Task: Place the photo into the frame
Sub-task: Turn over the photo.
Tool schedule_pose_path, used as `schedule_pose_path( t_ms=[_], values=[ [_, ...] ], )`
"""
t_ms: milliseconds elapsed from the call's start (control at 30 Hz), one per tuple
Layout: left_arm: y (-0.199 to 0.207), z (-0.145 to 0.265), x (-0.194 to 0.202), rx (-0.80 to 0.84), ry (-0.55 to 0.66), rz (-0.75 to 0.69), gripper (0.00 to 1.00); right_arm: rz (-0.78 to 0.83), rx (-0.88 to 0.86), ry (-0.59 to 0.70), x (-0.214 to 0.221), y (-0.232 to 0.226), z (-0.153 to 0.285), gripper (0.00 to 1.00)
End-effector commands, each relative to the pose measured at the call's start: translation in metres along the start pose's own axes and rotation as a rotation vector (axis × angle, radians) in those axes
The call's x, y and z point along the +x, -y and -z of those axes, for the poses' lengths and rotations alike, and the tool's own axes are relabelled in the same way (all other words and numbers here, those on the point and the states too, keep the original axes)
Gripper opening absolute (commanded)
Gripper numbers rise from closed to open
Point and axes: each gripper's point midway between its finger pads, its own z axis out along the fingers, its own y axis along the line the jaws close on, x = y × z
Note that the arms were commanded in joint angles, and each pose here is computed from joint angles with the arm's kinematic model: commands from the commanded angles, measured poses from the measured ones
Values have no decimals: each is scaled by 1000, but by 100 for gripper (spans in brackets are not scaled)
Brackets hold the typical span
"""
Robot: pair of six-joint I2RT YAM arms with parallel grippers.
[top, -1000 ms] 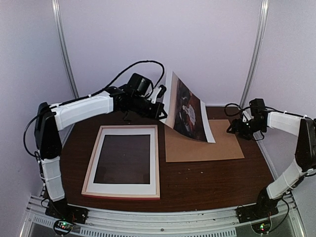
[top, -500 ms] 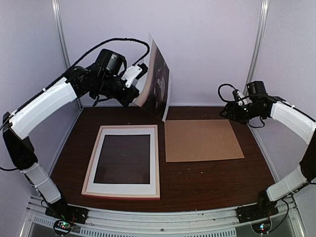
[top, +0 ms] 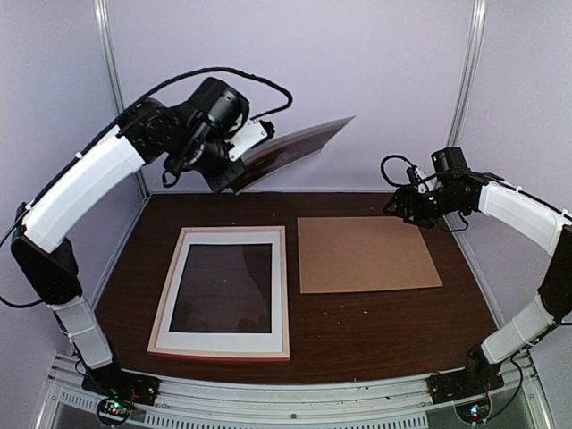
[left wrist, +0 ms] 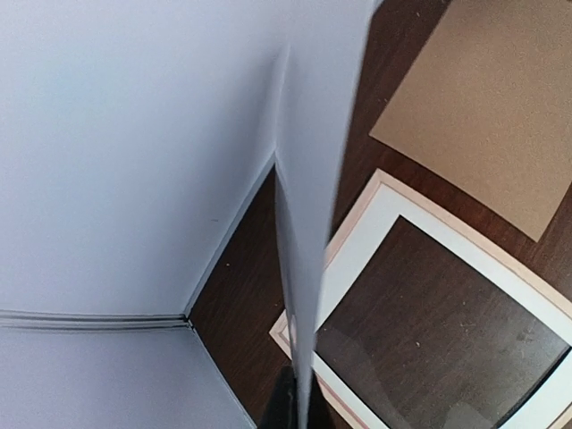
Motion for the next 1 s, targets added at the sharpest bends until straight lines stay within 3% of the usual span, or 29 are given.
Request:
schedule_pose_path(
  t_ms=[0, 300, 633, 967],
  values=[
    [46, -24, 5, 5, -103, -169, 0, 1, -51, 51, -14, -19, 16, 81],
    [144, -50, 40, 141, -202, -252, 0, -73, 54, 37, -9, 9, 23, 85],
    [193, -44, 63, 160, -232, -276, 0, -147, -28, -67, 18, 7, -7, 86],
    [218, -49, 83, 77, -241, -215, 0, -200, -103, -275, 85, -3, -57, 86]
  ],
)
